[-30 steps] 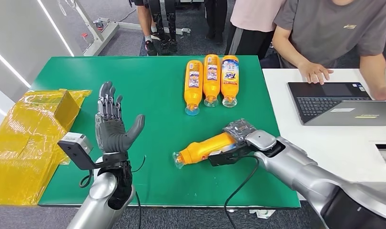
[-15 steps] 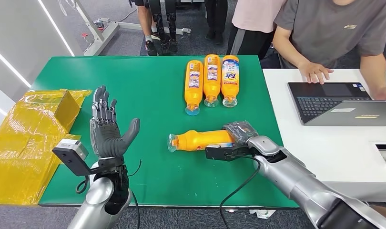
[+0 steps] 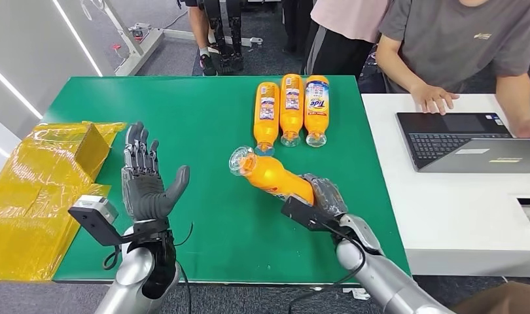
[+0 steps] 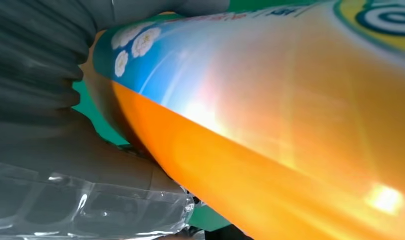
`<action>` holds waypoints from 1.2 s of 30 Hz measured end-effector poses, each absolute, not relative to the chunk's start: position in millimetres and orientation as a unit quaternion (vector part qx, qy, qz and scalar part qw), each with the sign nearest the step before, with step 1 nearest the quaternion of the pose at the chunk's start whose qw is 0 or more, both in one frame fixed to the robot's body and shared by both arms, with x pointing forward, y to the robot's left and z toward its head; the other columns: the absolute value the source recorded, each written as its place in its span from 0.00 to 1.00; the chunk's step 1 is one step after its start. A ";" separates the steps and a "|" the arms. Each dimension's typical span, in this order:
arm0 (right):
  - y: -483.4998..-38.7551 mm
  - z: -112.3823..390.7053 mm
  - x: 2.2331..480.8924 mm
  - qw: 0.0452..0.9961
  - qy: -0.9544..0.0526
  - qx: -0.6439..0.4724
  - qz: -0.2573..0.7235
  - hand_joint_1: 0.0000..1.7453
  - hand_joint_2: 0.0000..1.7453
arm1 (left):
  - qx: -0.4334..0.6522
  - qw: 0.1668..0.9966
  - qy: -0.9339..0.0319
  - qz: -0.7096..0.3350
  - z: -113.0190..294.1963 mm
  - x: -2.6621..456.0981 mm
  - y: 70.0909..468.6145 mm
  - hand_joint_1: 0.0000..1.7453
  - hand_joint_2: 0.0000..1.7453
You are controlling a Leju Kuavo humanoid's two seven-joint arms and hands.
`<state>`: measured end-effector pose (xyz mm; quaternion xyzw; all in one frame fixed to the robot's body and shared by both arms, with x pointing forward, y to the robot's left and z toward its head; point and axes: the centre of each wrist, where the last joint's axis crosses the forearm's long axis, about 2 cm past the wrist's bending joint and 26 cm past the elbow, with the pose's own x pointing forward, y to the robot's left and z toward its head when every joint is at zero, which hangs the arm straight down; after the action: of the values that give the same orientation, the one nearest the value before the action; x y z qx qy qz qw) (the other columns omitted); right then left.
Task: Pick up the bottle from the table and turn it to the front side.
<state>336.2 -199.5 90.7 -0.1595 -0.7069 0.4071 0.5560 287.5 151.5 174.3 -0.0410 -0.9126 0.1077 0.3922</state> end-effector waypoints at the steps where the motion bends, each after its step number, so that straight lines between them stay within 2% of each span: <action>1: -197.4 89.8 332.8 0.558 -0.712 -0.156 0.397 1.00 1.00 | -0.045 0.393 -0.912 0.109 174.5 287.5 151.0 0.00 1.00; 6: -191.9 91.2 326.0 0.557 -0.735 -0.141 0.361 1.00 1.00 | -0.065 0.398 -0.908 0.110 175.3 287.2 148.3 0.00 1.00; 16: -181.8 111.8 324.2 0.515 -0.791 -0.127 0.307 1.00 1.00 | -0.188 0.415 -0.886 0.085 176.5 286.0 140.8 0.00 1.00; 24: -172.1 137.2 337.2 0.490 -0.785 -0.125 0.358 1.00 1.00 | -0.299 0.422 -0.854 0.050 179.3 287.6 128.1 0.00 1.00; 36: -163.3 157.1 358.5 0.489 -0.746 -0.124 0.435 1.00 1.00 | -0.313 0.427 -0.848 0.032 177.5 295.5 120.7 0.00 1.00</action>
<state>358.5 -163.3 157.1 -0.1241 -0.7461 0.4347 0.4889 295.5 120.7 177.5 -0.3131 -0.8476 0.0321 0.4271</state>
